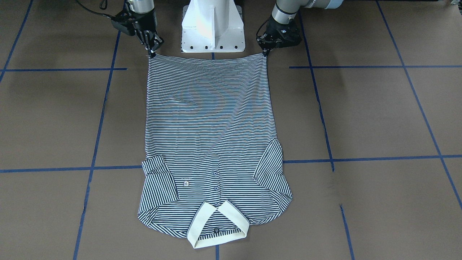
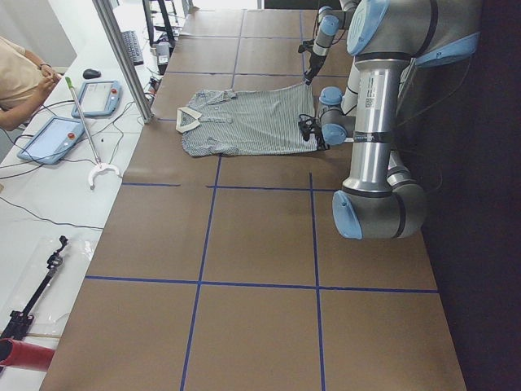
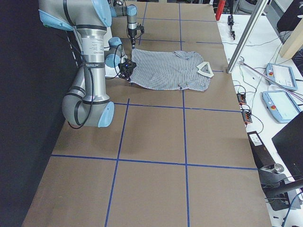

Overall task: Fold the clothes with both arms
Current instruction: 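Lift the hem with both grippers and fold it toward the collar, then release the hem near the collar and raise both grippers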

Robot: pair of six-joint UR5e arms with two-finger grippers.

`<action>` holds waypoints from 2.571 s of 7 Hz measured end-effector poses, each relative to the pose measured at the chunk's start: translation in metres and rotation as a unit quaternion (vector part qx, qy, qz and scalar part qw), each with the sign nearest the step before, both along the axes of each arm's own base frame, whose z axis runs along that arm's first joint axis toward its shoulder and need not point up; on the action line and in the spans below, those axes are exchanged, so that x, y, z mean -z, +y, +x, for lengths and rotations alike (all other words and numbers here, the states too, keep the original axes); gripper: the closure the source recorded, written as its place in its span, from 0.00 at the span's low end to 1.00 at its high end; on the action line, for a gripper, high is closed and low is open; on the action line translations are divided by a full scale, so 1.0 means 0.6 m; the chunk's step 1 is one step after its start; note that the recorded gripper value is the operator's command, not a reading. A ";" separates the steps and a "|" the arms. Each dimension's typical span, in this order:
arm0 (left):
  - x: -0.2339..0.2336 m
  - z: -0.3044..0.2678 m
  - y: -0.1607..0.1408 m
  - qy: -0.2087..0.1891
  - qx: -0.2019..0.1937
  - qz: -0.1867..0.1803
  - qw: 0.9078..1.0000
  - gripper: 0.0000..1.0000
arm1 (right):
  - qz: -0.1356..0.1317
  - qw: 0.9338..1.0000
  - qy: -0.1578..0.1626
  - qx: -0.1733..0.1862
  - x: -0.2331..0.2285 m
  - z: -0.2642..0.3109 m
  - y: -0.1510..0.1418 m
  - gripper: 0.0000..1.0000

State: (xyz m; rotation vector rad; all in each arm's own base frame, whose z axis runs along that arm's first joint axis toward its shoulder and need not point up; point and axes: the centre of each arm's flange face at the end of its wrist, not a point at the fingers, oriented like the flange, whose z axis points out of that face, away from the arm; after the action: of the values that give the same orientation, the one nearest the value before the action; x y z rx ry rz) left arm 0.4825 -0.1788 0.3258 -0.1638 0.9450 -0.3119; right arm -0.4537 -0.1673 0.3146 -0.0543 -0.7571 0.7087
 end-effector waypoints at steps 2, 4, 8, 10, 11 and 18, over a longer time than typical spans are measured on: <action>-0.002 0.010 0.009 -0.008 0.014 -0.025 1.000 1.00 | 0.010 1.000 0.000 0.012 0.002 0.017 0.000 1.00; 0.008 0.014 -0.013 -0.017 0.027 -0.021 0.999 1.00 | 0.029 0.999 -0.001 0.023 0.010 0.022 -0.019 1.00; 0.146 -0.017 -0.187 -0.017 0.077 0.060 0.995 1.00 | 0.040 0.999 0.004 0.037 0.016 0.081 -0.143 1.00; 0.133 -0.052 -0.292 -0.047 0.085 0.121 0.988 1.00 | 0.049 0.998 0.005 0.027 0.036 0.069 -0.258 1.00; 0.111 -0.051 -0.355 -0.064 0.094 0.137 0.984 1.00 | 0.049 0.999 0.009 0.015 0.049 0.047 -0.342 1.00; 0.074 -0.048 -0.627 -0.104 0.181 0.214 0.954 1.00 | 0.056 0.998 0.024 -0.035 0.053 0.013 -0.703 1.00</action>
State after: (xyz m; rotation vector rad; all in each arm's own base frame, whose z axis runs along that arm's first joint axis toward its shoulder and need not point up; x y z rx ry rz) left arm 0.4539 -0.5549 0.2817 0.4392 0.8095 -0.4440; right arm -0.4460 -0.5892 0.2827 0.0908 -0.7537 0.7301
